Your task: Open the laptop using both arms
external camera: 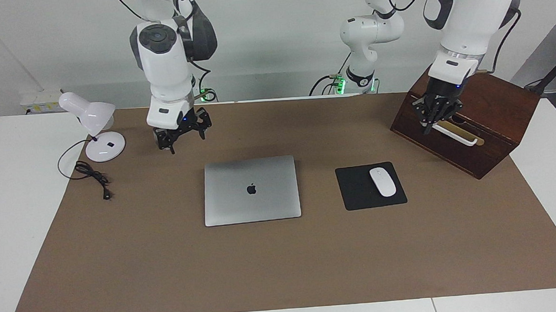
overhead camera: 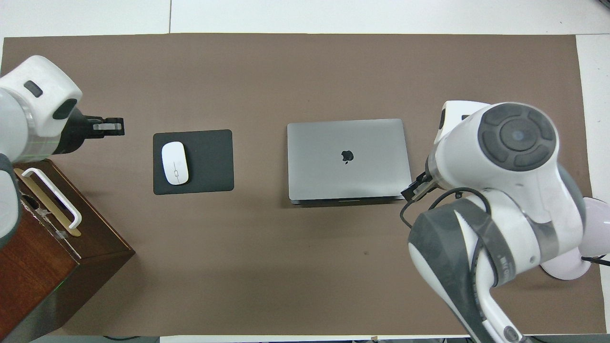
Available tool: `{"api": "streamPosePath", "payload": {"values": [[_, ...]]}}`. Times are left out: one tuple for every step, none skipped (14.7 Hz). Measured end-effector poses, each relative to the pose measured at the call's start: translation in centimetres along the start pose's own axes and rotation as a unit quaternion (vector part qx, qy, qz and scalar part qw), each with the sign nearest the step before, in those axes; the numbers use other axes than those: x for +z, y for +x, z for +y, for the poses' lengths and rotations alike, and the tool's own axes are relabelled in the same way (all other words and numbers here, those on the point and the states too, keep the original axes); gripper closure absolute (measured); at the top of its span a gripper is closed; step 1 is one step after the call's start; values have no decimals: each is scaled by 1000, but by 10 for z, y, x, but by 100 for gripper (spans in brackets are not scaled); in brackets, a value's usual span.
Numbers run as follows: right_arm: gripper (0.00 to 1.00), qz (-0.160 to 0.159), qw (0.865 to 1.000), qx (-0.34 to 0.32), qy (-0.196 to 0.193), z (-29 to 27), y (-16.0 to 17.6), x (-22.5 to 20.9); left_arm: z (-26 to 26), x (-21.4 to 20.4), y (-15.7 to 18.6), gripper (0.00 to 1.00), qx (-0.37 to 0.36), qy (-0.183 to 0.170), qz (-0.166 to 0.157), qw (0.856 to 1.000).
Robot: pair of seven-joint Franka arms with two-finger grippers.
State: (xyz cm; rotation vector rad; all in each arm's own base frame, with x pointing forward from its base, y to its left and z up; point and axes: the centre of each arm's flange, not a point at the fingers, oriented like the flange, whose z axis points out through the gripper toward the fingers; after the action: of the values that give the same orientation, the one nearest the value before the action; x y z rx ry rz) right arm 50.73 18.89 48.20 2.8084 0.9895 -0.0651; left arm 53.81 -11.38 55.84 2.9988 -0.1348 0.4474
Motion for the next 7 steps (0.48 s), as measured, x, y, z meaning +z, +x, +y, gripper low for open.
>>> {"api": "streamPosePath", "payload": {"values": [[0, 0, 1000, -14, -13, -9, 1, 4, 7, 7, -9, 99, 8, -3, 5, 1000], [0, -2, 999, -27, -25, -16, 3, 8, 14, 13, -17, 99, 19, -6, 9, 1000], [0, -2, 999, -41, -36, -24, 4, 12, 21, 18, -25, 99, 34, -7, 14, 999], [0, 0, 997, -55, -47, -32, 6, 17, 29, 22, -32, 99, 53, -9, 21, 998], [0, 5, 996, -67, -55, -40, 8, 23, 36, 27, -39, 99, 71, -11, 31, 997], [0, 12, 995, -76, -60, -46, 9, 29, 45, 34, -48, 99, 87, -14, 42, 995], [0, 21, 994, -83, -62, -51, 10, 36, 56, 41, -58, 99, 99, -17, 52, 994]]}}
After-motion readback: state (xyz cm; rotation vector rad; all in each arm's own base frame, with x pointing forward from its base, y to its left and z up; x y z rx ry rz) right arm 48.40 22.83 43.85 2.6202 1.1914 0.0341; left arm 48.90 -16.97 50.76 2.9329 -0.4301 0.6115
